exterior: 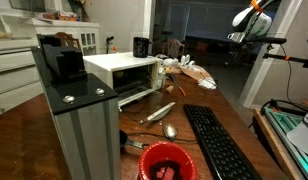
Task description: Move the black cable to the right, then move it backwards
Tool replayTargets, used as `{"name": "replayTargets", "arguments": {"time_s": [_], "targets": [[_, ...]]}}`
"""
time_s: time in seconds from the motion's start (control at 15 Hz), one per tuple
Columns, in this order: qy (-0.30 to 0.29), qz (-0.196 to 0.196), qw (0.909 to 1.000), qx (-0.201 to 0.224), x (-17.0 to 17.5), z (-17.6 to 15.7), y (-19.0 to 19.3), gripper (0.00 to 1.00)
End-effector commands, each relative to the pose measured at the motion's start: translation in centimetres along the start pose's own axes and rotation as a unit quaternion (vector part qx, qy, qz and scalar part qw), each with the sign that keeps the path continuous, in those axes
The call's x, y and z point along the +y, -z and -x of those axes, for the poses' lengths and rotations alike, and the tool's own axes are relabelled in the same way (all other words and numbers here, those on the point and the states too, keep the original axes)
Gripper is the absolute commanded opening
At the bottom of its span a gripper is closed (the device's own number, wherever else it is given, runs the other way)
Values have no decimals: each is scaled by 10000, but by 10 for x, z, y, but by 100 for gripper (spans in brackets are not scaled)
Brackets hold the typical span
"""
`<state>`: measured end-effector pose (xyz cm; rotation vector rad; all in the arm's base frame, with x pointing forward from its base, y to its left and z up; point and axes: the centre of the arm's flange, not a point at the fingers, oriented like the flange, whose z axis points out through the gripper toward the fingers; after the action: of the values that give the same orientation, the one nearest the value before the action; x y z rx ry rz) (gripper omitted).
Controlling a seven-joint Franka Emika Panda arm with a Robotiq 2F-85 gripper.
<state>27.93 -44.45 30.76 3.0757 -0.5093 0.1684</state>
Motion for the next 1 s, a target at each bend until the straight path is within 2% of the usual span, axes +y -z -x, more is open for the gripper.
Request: {"name": "replayTargets", "arguments": {"time_s": [0.0, 0.2, 0.27, 0.6, 0.93], "targets": [[391, -335, 9985, -160, 26, -11, -20, 100], [519, -618, 9967, -55, 24, -15, -40, 100], [432, -377, 9984, 4, 15, -6, -22, 100], [451, -385, 9982, 3, 15, -8, -24, 100], [837, -494, 9952, -98, 19, 11, -63, 100]]}}
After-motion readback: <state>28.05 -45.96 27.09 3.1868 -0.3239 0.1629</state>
